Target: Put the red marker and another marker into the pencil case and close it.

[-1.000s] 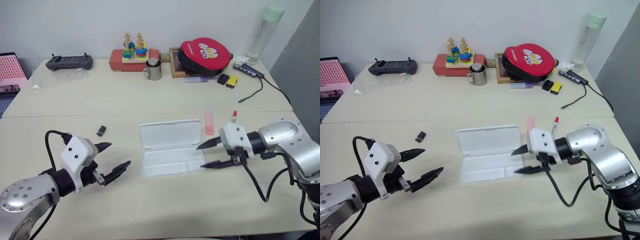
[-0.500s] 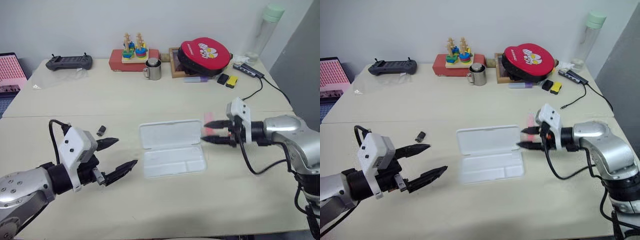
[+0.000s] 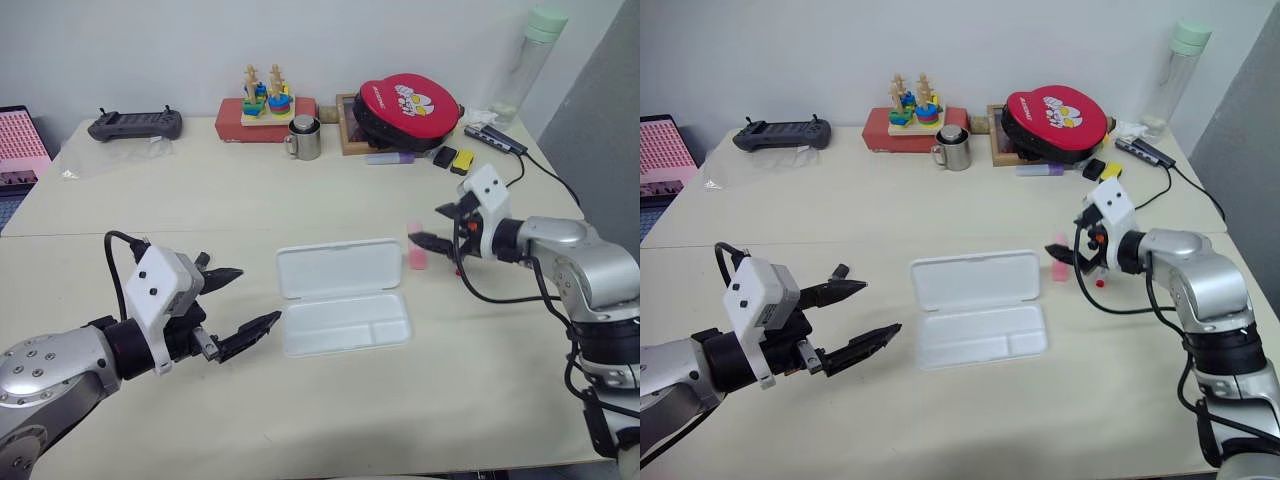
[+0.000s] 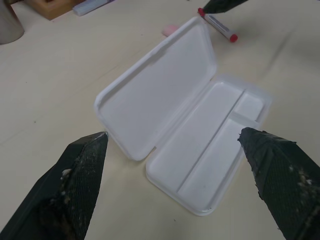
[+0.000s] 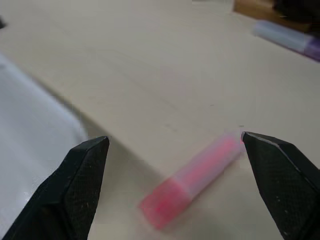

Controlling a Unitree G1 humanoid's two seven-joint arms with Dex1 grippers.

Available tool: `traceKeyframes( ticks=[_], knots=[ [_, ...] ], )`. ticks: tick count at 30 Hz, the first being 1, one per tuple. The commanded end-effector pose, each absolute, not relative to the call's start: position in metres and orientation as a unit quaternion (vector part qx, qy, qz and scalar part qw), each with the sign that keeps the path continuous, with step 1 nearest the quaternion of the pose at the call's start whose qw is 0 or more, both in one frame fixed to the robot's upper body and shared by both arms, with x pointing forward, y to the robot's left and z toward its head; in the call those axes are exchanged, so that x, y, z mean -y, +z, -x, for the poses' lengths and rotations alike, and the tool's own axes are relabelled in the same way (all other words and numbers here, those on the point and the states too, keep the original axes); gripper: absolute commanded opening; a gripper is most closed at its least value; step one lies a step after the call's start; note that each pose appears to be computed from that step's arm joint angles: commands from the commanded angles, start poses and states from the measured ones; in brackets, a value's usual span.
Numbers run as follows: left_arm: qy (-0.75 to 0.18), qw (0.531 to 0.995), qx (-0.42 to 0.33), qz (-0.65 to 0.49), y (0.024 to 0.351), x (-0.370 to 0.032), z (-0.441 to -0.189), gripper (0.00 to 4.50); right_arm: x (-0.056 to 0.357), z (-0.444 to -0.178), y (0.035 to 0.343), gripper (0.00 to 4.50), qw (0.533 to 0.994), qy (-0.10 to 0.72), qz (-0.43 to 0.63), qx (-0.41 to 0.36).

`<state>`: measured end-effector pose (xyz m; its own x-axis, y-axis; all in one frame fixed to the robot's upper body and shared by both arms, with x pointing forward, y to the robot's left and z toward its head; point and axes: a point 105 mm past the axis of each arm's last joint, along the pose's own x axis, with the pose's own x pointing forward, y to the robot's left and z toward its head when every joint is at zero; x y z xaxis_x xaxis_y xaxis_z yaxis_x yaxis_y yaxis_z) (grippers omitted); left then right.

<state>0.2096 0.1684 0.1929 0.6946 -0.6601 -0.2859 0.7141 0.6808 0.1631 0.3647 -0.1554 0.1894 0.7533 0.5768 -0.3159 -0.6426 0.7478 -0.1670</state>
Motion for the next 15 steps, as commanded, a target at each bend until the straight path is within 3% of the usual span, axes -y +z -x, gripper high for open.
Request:
traceKeyframes(
  ticks=[1, 15],
  knots=[
    [-0.379, 0.909, -0.082, -0.155, 0.201, -0.166, -0.210, 4.50, 0.170, -0.376, 0.206, 4.48, 0.951, 0.264, 0.122, -0.104],
    [-0.383, 0.906, -0.076, -0.164, 0.203, -0.165, -0.212, 4.50, 0.209, -0.398, 0.178, 4.48, 0.978, 0.073, 0.078, -0.179]
  ],
)
